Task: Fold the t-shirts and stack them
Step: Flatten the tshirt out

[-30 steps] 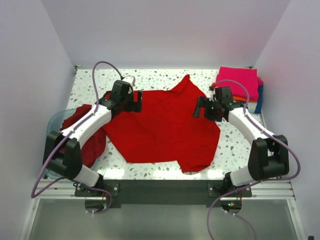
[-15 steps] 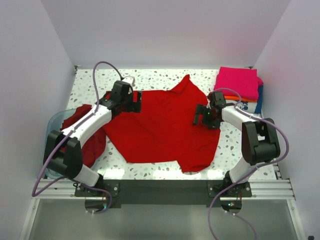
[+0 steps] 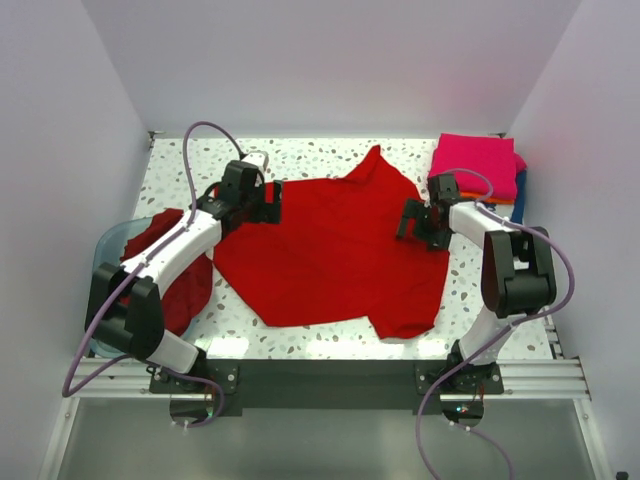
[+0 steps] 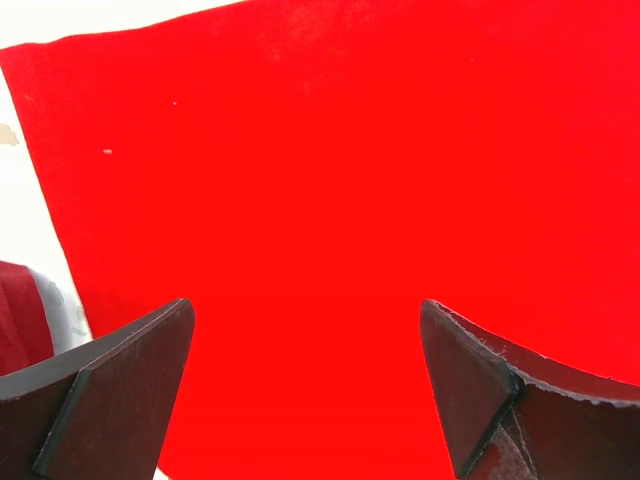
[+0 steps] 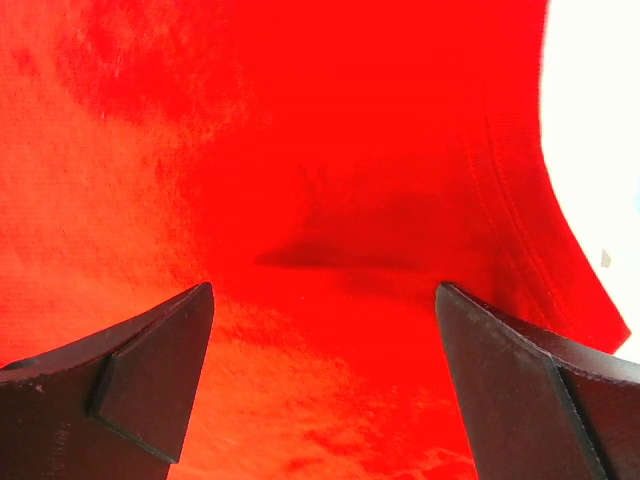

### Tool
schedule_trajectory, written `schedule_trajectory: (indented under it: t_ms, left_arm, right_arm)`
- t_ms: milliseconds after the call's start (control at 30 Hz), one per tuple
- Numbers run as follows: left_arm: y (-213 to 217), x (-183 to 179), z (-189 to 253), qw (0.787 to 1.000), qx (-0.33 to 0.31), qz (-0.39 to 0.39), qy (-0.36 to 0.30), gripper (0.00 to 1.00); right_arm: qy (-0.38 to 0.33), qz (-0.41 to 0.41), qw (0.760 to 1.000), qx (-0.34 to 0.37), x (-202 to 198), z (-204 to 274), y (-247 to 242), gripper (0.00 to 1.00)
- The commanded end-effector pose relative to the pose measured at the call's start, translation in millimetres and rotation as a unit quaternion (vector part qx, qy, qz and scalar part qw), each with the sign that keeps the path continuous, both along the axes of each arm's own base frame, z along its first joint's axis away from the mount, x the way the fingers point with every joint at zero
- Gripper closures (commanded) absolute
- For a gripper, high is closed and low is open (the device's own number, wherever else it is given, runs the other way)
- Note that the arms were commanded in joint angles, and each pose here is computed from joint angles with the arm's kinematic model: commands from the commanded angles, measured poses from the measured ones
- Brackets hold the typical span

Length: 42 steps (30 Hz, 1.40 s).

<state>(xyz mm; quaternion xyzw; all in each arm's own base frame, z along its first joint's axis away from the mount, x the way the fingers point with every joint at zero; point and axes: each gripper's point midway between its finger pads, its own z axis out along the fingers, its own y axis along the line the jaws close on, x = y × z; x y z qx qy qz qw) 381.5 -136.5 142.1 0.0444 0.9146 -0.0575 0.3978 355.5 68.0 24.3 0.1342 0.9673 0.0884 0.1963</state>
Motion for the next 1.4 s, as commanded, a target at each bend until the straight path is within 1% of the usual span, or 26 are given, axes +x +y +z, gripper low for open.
schedule_trajectory:
  t_ms: [0, 167, 233, 300, 333, 400, 433, 467, 500, 533, 600, 633, 733, 767, 800, 833, 900, 933, 1000, 1033, 1067, 1133, 1200, 1233, 1367]
  left_arm:
    - [3.3, 11.7, 26.2, 0.999, -0.005, 0.004, -0.047, 0.0]
    - [6.1, 13.5, 26.8, 0.999, -0.008, 0.008, -0.047, 0.0]
    - [6.9, 14.5, 27.4, 0.999, -0.012, 0.009, -0.047, 0.0]
    - [8.0, 15.2, 29.0, 0.999, -0.014, 0.011, -0.048, 0.0]
    - [9.5, 15.9, 28.4, 0.999, -0.016, 0.013, -0.046, 0.0]
    - [10.1, 16.3, 30.2, 0.999, -0.02, 0.014, -0.047, 0.0]
    - [12.0, 16.9, 30.3, 0.998, -0.021, 0.018, -0.047, 0.0]
    - [13.3, 17.1, 29.4, 0.999, -0.021, 0.02, -0.046, 0.0]
    - [13.8, 16.8, 28.7, 0.999, -0.022, 0.023, -0.043, 0.0]
    - [16.3, 17.1, 27.6, 0.999, -0.02, 0.028, -0.042, 0.0]
    - [20.7, 17.5, 26.9, 0.998, -0.017, 0.037, -0.041, 0.0]
    - [25.5, 18.6, 26.2, 0.998, -0.017, 0.046, -0.04, 0.0]
    - [38.9, 20.9, 26.9, 0.997, -0.018, 0.069, -0.039, 0.0]
    - [41.9, 21.5, 28.1, 0.996, -0.02, 0.074, -0.04, 0.0]
    - [44.4, 21.3, 28.4, 0.996, -0.022, 0.079, -0.04, 0.0]
    - [49.3, 21.9, 29.0, 0.995, -0.023, 0.086, -0.041, 0.0]
    - [51.3, 21.8, 31.2, 0.995, -0.024, 0.088, -0.044, 0.0]
    - [52.8, 21.7, 31.2, 0.995, -0.023, 0.09, -0.045, 0.0]
    - [55.1, 22.0, 31.9, 0.994, -0.021, 0.094, -0.046, 0.0]
    - [55.4, 21.9, 31.1, 0.994, -0.021, 0.095, -0.045, 0.0]
    - [56.3, 22.1, 31.1, 0.994, -0.02, 0.097, -0.045, 0.0]
    - [57.6, 22.0, 30.8, 0.994, -0.018, 0.098, -0.045, 0.0]
    - [57.2, 22.1, 30.2, 0.994, -0.019, 0.098, -0.044, 0.0]
    - [57.8, 22.3, 29.6, 0.994, -0.019, 0.099, -0.043, 0.0]
    - [58.0, 22.8, 26.6, 0.994, -0.019, 0.1, -0.039, 0.0]
  right_arm:
    - [0.026, -0.025, 0.999, -0.029, 3.1, -16.1, -23.5, 0.04]
    - [0.028, -0.047, 0.998, -0.036, 16.2, -17.1, -43.5, 0.04]
    - [0.017, -0.04, 0.998, -0.042, 23.5, -8.3, -45.8, 0.04]
    - [-0.008, -0.03, 0.999, -0.041, 32.8, 7.9, -45.1, 0.07]
    - [-0.037, -0.021, 0.998, -0.034, 36.6, 28.8, -38.6, 0.08]
    - [-0.068, -0.007, 0.997, -0.036, 34.8, 48.9, -29.8, 0.09]
    - [-0.098, 0.012, 0.994, -0.038, 32.4, 70.7, -14.3, 0.09]
    - [-0.11, 0.02, 0.993, -0.048, 28.7, 79.8, -7.4, 0.09]
    - [-0.117, 0.032, 0.991, -0.059, 22.8, 87.6, 1.5, 0.09]
    - [-0.129, 0.067, 0.987, -0.063, 14.5, 96.1, 30.1, 0.09]
    - [-0.16, 0.087, 0.981, -0.072, 1.1, 115.5, 53.0, 0.09]
    - [-0.173, 0.112, 0.977, -0.061, -11.4, 121.6, 81.2, 0.1]
    - [-0.2, 0.135, 0.97, -0.033, -34.2, 132.0, 118.9, 0.13]
    - [-0.203, 0.17, 0.964, -0.023, -52.6, 129.6, 145.8, 0.15]
    - [-0.214, 0.176, 0.961, -0.014, -58.7, 133.1, 159.7, 0.16]
    - [-0.216, 0.213, 0.953, -0.004, -79.0, 131.9, 186.3, 0.18]
    - [-0.215, 0.238, 0.947, 0.005, -95.9, 125.2, 213.3, 0.19]
    - [-0.217, 0.265, 0.939, 0.007, -114.6, 122.6, 233.5, 0.22]
    - [-0.223, 0.287, 0.931, 0.015, -131.1, 120.4, 257.8, 0.26]
    - [-0.221, 0.313, 0.923, 0.006, -149.6, 110.9, 274.7, 0.28]
    - [-0.227, 0.323, 0.919, 0.006, -156.6, 112.4, 286.2, 0.3]
    - [-0.219, 0.353, 0.91, -0.005, -178.7, 96.3, 306.1, 0.34]
    - [-0.222, 0.363, 0.905, -0.002, -188.4, 92.3, 322.7, 0.37]
    - [-0.221, 0.377, 0.899, 0.002, -201.0, 89.6, 332.1, 0.4]
    - [-0.222, 0.396, 0.891, -0.014, -216.4, 72.0, 353.5, 0.43]
